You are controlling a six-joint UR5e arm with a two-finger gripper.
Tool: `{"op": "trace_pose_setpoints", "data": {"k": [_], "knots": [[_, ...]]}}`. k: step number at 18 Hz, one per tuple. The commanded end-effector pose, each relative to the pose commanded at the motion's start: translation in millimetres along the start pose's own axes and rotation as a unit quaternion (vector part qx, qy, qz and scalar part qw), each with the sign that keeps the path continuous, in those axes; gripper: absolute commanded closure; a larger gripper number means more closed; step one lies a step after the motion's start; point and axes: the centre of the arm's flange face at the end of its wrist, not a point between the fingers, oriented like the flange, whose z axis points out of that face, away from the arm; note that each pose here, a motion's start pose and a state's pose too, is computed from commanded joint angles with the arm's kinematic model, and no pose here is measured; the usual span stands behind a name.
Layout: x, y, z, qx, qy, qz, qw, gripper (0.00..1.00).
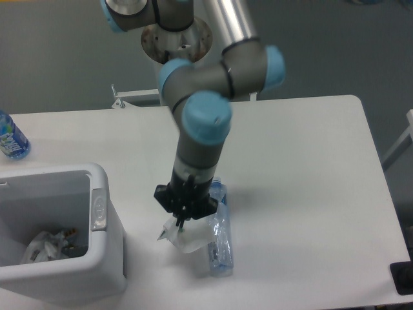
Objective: Place the trash in the trash can
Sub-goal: 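Lift the tissue and carry it over the white trash bin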
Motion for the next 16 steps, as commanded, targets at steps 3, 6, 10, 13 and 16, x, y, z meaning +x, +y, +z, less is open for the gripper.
{"op": "trace_pose_setpoints", "data": {"k": [3,6,10,13,16], "knots": [[-6.6,-35.1,-51.6,0.057,-0.010,-0.032,0.9978,1.00],[-10.2,-61.8,-88.2,0.105,0.004,-0.061,0.9926,1.00],[1.7,-68.3,-101.1,0.123,0.011,-0.106,0.9866,1.00],[30.3,-71.3,-102.8,0.125,0.031,-0.112,0.9854,1.00],[70.6,-77.3,-89.5,0.115,0.052,-0.104,0.9865,1.00]]}}
